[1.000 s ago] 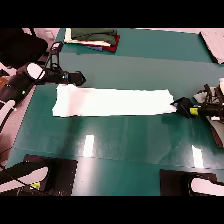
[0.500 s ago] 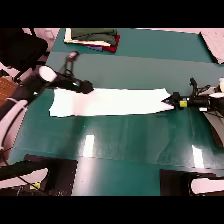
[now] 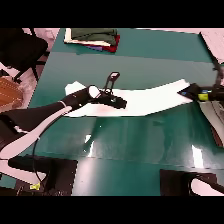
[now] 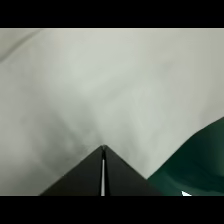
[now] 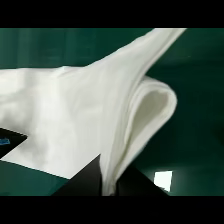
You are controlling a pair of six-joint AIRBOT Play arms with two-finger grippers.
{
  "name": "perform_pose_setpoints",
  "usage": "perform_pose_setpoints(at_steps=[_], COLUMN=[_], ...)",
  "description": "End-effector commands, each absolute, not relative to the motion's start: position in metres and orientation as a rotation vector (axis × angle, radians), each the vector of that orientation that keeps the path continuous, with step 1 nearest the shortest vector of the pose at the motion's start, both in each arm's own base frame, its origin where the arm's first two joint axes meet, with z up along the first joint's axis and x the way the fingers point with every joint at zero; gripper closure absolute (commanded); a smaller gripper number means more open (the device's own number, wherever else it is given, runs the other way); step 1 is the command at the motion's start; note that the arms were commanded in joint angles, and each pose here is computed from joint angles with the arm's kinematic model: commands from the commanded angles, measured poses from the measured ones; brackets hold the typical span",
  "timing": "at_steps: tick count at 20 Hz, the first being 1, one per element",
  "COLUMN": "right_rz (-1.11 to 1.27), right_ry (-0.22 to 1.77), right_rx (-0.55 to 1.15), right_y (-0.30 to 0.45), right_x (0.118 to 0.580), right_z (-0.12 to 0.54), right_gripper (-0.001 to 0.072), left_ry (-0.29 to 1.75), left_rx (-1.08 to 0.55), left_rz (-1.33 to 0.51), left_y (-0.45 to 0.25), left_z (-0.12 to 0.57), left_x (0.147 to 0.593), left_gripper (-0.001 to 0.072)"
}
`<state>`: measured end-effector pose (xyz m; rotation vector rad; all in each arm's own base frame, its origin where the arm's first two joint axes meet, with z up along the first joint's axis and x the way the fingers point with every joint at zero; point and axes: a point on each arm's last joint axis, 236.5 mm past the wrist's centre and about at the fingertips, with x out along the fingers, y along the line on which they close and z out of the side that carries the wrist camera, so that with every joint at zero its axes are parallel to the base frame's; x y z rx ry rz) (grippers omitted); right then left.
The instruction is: Fold the shirts.
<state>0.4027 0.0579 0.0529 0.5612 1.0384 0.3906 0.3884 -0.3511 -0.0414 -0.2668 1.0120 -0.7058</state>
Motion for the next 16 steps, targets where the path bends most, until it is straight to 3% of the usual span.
perform_pose_setpoints(at_steps=[1, 8, 10, 13, 16], right_rz=[0.334, 0.614, 0.684, 0.786, 0.893], right_ry=[0.968, 0.898, 0.867, 0.855, 0.859], right_rx=[0.535, 0.591, 0.613, 0.614, 0.590], right_y=[0.033, 0.178, 0.238, 0.326, 0.420], right_x=[0.389, 0.388, 0.392, 0.394, 0.389], right_z=[0.088, 0.127, 0.129, 0.128, 0.124], right_gripper=[0.0694, 0.0694, 0.0694, 0.0694, 0.0694], left_ry=[0.956, 0.924, 0.902, 0.777, 0.729], left_rx=[-0.263, -0.274, -0.321, -0.268, -0.187], left_rz=[-0.711, -0.737, -0.633, -0.375, -0.234], left_y=[-0.380, -0.376, -0.325, -0.193, -0.101], left_z=[-0.045, -0.018, 0.012, 0.089, 0.154], left_x=[0.398, 0.430, 0.460, 0.494, 0.465], left_gripper=[0.0681, 0.0683, 0.0684, 0.0684, 0.0682])
